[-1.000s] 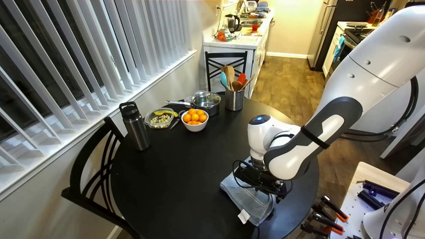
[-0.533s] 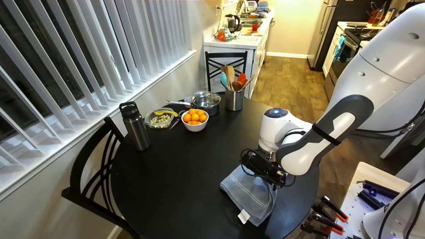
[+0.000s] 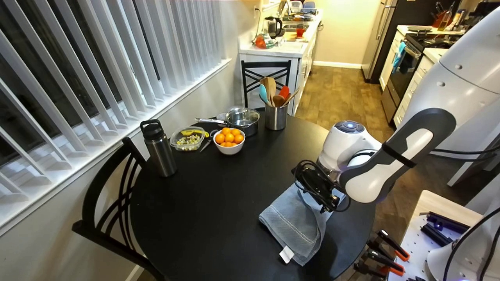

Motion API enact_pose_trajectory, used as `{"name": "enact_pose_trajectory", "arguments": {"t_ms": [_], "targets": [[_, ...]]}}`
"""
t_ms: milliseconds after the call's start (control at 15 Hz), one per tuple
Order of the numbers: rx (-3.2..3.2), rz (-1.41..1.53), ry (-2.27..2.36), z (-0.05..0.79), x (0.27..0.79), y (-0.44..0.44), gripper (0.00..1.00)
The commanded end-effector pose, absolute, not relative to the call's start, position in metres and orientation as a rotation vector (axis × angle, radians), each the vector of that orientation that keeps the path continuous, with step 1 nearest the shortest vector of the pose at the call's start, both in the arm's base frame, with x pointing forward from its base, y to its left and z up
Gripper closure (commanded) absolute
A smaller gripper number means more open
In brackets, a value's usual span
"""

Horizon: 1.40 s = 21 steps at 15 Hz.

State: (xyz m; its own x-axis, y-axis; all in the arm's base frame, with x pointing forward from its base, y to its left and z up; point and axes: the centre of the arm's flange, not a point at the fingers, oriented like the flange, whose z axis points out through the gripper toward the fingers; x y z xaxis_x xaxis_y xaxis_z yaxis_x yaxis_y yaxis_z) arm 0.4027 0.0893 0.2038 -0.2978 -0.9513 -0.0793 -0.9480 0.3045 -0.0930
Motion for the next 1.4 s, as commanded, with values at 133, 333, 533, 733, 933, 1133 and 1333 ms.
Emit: {"name": "enact_pose_trajectory", "arguments": {"t_ms": [133,333,533,733,933,1133,1333], "targets": [[-1.605,-0.113,2.515,0.210,0.386,0.077,0.00],[-1.591,-0.124,2.552,0.211,0.383,0.071,0.00],[-1.615,-0.122,2.555,0.212,0.382,0.068,0.00],[-1.677,-0.078,2.532,0.216,0.377,0.071,0.00],[-1.746,-0.054,2.551,0.224,0.371,0.078,0.00],[-1.863,0.031,2.544,0.230,0.363,0.088,0.00],[-1.928,0.033,2.562,0.233,0.358,0.092,0.00]]}}
